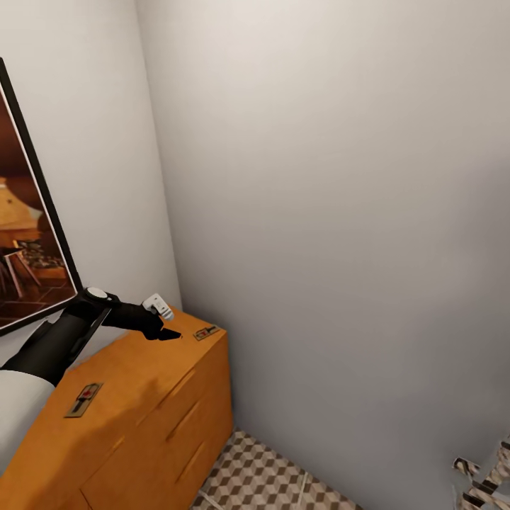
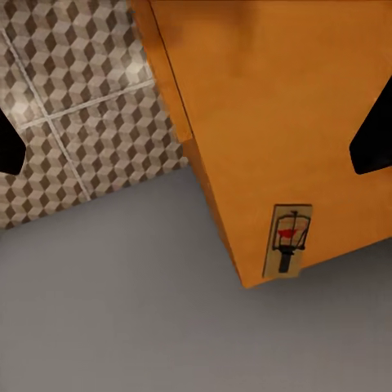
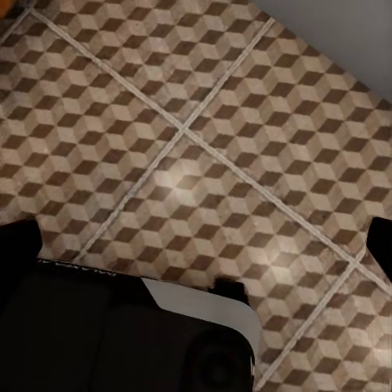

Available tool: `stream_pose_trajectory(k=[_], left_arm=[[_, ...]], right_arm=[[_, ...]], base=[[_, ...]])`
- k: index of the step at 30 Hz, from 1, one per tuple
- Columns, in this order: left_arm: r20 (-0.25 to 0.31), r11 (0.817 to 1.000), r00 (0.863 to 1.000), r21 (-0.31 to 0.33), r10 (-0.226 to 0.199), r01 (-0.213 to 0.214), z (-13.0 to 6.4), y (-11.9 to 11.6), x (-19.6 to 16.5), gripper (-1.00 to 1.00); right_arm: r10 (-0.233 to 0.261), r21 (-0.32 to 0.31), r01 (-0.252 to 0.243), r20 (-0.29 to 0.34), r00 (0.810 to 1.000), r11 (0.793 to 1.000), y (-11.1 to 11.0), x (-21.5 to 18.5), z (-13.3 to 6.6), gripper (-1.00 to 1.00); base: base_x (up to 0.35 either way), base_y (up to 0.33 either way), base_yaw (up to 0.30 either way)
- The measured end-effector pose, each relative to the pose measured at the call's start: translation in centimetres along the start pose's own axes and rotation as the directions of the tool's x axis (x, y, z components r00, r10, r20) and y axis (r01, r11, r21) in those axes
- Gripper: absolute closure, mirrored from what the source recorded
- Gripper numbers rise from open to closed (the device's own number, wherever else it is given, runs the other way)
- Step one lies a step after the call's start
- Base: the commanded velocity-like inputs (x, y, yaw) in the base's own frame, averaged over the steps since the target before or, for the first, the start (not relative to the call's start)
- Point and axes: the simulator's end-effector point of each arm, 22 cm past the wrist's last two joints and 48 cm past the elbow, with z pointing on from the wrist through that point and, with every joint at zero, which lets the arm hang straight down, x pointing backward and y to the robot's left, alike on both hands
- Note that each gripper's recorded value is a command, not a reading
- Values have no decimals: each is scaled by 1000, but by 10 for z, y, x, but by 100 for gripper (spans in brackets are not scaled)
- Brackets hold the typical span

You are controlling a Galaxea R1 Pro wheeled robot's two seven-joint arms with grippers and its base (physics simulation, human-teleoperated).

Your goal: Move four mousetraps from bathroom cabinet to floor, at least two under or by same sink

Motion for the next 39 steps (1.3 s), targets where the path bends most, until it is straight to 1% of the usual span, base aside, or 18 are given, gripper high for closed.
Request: stream_pose_trajectory(k=[9,16,22,27,39], left_arm=[[-3,1000,1000,3,-4,4,1,0,2,-100],[8,1000,1000,4,17,-17,2,-1,-1,-100],[11,1000,1000,7,22,-22,3,-2,-2,-100],[17,1000,1000,16,25,-25,6,-6,-5,-100],[18,999,999,19,28,-29,7,-8,-6,-100]], right_arm=[[0,0,0,0,1000,1000,0,0,0,-100],[0,0,0,0,1000,1000,0,0,0,-100],[0,0,0,0,1000,1000,0,0,0,-100],[0,0,0,0,1000,1000,0,0,0,-100],[0,-1,0,1,1000,1000,-1,0,0,-100]], base=[[210,108,0],[129,13,0],[184,1,0],[50,0,0],[5,0,0]])
